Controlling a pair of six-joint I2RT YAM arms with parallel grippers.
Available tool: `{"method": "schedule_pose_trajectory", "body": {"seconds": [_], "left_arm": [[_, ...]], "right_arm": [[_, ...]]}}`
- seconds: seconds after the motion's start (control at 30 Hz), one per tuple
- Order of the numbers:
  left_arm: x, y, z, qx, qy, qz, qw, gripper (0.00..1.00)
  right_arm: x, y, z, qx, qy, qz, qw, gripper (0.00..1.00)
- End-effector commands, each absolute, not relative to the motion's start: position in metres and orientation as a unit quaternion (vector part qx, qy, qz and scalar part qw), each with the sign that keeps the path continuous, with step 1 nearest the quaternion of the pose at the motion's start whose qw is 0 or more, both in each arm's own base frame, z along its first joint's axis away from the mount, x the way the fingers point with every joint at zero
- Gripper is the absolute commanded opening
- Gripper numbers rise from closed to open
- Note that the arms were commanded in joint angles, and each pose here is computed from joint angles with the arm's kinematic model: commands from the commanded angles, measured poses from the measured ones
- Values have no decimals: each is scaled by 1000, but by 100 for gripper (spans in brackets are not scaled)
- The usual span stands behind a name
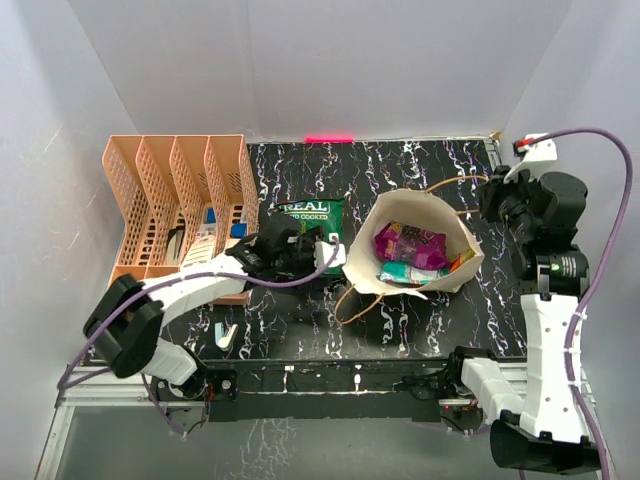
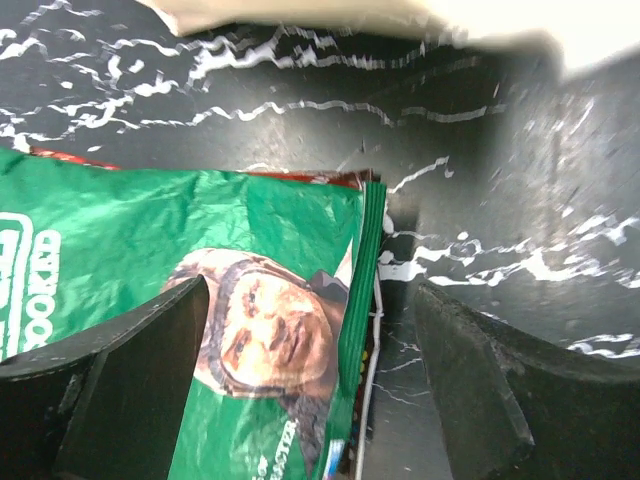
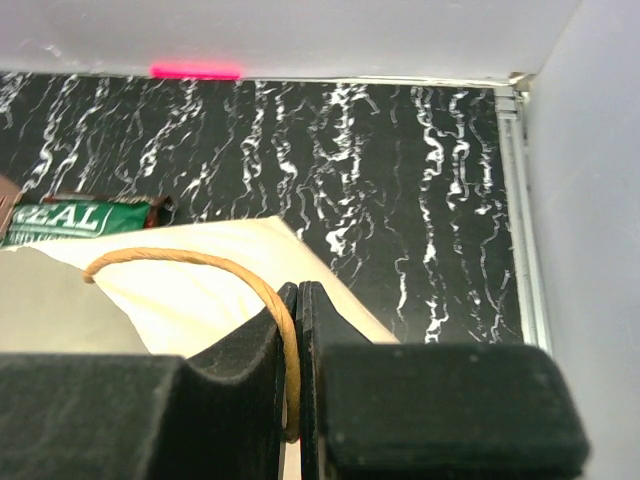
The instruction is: Take the snacks out of the paper bag
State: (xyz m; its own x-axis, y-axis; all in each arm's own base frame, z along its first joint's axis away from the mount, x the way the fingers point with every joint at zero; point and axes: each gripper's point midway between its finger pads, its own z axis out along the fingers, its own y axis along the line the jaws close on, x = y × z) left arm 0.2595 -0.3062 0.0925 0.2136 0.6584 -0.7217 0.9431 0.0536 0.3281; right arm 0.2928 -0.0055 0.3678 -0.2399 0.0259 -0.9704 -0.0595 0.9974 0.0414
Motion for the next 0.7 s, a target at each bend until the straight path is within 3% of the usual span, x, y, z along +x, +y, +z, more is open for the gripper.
{"method": "schedule_pose_trajectory", "body": {"seconds": [0.0, 0.17, 0.3, 0.4, 0.5, 0.67], "left_arm": [[236, -315, 184, 580, 615, -262, 465, 79], [214, -285, 222, 402, 709, -324, 481, 75], [175, -277, 291, 334, 641, -435, 537, 76], [153, -287, 325, 339, 593, -501, 532, 72], [141, -312, 321, 366, 585, -509, 514, 67], [113, -350, 296, 446, 551, -459, 535, 65]], "right_arm": [[269, 35, 379, -116, 742, 81, 656, 8], [246, 63, 367, -176, 717, 119, 663, 8], [227, 94, 344, -206, 710, 209, 640, 8], [214, 118, 320, -203, 718, 305, 592, 8], [199, 135, 291, -187, 742, 388, 514, 8], [182, 128, 260, -82, 819, 393, 409, 8]]}}
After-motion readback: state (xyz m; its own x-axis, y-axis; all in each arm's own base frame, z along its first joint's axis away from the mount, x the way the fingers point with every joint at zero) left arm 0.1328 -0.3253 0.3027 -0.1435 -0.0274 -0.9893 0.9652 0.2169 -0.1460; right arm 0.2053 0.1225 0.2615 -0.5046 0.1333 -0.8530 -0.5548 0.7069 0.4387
